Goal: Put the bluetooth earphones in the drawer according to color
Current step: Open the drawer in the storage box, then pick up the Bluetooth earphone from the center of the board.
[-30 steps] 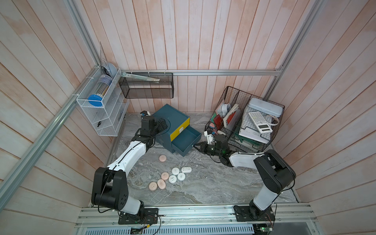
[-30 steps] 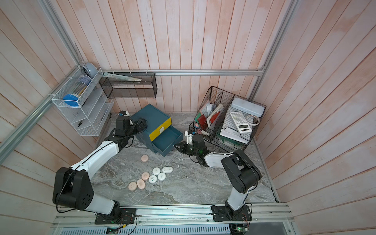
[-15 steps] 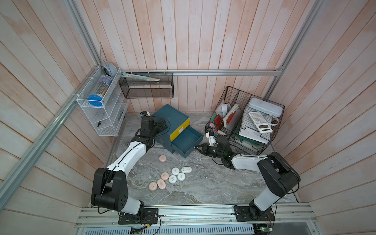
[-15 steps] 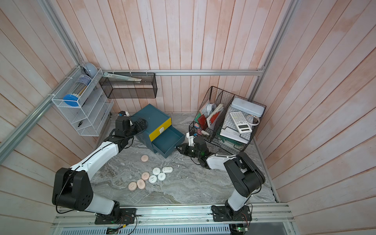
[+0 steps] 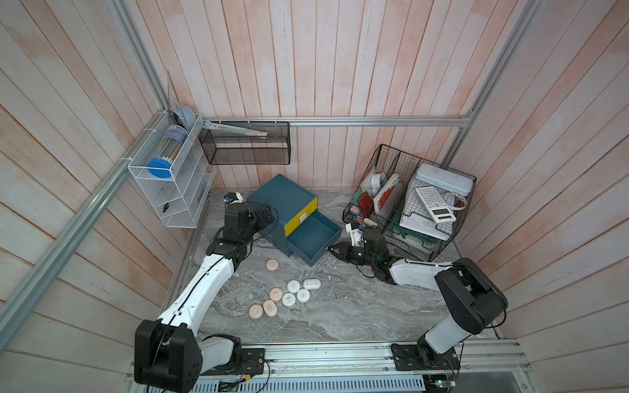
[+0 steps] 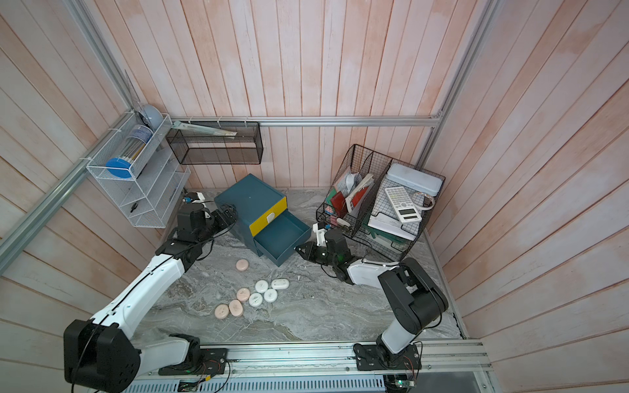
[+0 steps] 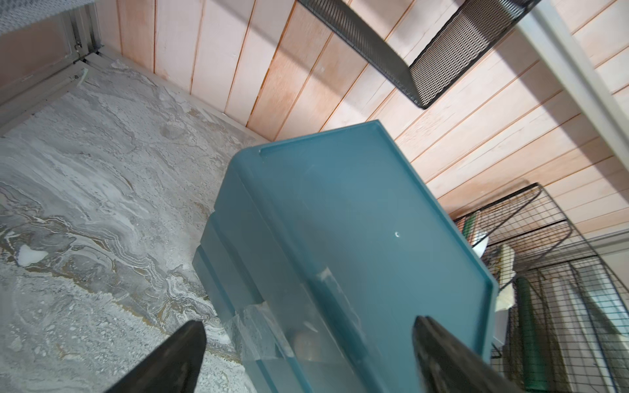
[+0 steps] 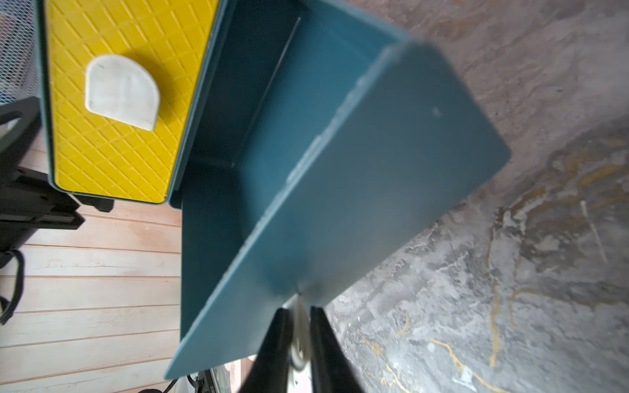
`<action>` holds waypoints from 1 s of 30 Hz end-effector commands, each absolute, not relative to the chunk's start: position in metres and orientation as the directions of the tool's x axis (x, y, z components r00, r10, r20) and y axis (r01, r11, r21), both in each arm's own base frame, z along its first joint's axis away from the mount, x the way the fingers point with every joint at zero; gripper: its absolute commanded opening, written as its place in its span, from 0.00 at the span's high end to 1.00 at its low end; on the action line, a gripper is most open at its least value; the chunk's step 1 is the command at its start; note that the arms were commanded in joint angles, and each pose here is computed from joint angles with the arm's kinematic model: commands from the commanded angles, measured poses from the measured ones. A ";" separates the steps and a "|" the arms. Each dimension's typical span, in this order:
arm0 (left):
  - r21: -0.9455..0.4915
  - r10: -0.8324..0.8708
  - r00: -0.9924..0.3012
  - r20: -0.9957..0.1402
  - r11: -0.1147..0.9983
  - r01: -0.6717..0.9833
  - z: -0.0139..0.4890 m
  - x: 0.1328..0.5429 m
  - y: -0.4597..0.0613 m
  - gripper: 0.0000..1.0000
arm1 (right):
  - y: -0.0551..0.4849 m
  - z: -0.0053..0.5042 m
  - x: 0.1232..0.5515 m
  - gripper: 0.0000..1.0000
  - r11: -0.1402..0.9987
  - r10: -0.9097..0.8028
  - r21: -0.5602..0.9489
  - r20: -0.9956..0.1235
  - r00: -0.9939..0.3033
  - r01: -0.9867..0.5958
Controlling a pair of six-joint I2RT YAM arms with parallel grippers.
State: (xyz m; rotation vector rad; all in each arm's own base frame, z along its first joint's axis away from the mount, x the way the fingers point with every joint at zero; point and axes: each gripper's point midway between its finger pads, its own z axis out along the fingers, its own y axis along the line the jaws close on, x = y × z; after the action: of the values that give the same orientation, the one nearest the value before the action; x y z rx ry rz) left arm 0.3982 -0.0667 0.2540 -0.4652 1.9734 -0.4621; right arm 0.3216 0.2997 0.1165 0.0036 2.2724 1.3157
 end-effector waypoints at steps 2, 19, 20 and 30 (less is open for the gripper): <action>-0.507 -0.530 -0.416 -0.739 0.844 -0.173 0.246 0.372 -0.055 0.00 | 0.288 0.122 0.315 0.61 0.579 0.224 0.771 -0.462 -0.858 -0.264; -0.425 -0.584 -0.481 -0.654 0.810 -0.405 0.146 0.296 -0.020 0.00 | 0.240 0.145 0.289 0.02 0.735 0.136 0.585 -0.622 -0.771 -0.343; -0.419 -0.583 -0.490 -0.648 0.810 -0.411 0.139 0.295 -0.020 0.00 | 0.237 0.147 0.289 0.02 0.746 0.136 0.572 -0.632 -0.763 -0.341; -0.236 -0.462 -0.582 -0.669 0.875 -0.422 0.095 0.303 -0.035 0.00 | 0.208 0.142 0.292 0.02 0.823 0.168 0.489 -0.696 -0.699 -0.289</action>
State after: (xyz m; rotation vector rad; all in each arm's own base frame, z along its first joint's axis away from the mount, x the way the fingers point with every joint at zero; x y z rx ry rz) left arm 0.2911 -0.0386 0.0865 -0.6438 2.3218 -0.1451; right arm 0.2904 0.2223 0.1486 -0.1112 2.2275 0.8382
